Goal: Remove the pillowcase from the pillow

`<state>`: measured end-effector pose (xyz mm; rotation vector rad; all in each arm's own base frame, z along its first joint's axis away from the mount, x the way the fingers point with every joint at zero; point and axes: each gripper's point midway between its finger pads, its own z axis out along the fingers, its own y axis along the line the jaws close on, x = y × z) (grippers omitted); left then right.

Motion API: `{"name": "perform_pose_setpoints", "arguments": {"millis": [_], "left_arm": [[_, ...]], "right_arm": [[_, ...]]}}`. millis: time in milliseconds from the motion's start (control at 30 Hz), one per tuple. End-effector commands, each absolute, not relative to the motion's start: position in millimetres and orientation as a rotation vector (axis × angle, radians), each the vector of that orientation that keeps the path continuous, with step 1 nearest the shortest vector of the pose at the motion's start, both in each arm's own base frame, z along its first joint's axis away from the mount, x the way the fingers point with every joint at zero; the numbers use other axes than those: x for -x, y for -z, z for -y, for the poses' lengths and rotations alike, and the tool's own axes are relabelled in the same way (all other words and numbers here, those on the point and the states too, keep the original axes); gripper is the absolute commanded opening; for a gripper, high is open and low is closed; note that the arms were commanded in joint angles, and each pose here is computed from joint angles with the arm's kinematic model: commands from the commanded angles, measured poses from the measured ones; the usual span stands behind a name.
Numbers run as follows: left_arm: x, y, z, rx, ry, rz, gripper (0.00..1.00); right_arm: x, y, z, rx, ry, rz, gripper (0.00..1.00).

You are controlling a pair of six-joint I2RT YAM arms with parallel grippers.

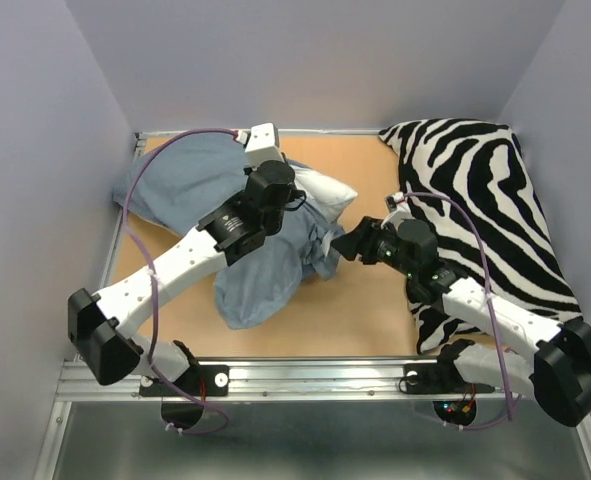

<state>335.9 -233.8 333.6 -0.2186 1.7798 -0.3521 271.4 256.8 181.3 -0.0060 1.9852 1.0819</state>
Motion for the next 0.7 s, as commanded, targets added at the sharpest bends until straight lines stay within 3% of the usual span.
{"name": "perform_pose_setpoints", "arguments": {"millis": [0,167,333,667], "left_arm": [[-371,-411,222,0.44,0.448,-1.516,0.0],[-379,-385,239,0.402,0.465,-1.567,0.0],[-385,-365,259,0.355,0.491,-1.619,0.0],[-398,-359,281,0.306,0.499,-1.655,0.0]], "right_arm": [[-257,-145,-223,-0.059,-0.869,-2.103,0.73],[-261,-198,-211,-0.072,-0.824,-2.025,0.84],[-249,-247,-231,0.018,-0.984,-1.971,0.86],[-238,-220,-285,0.186,-0.952,-2.053,0.9]]}}
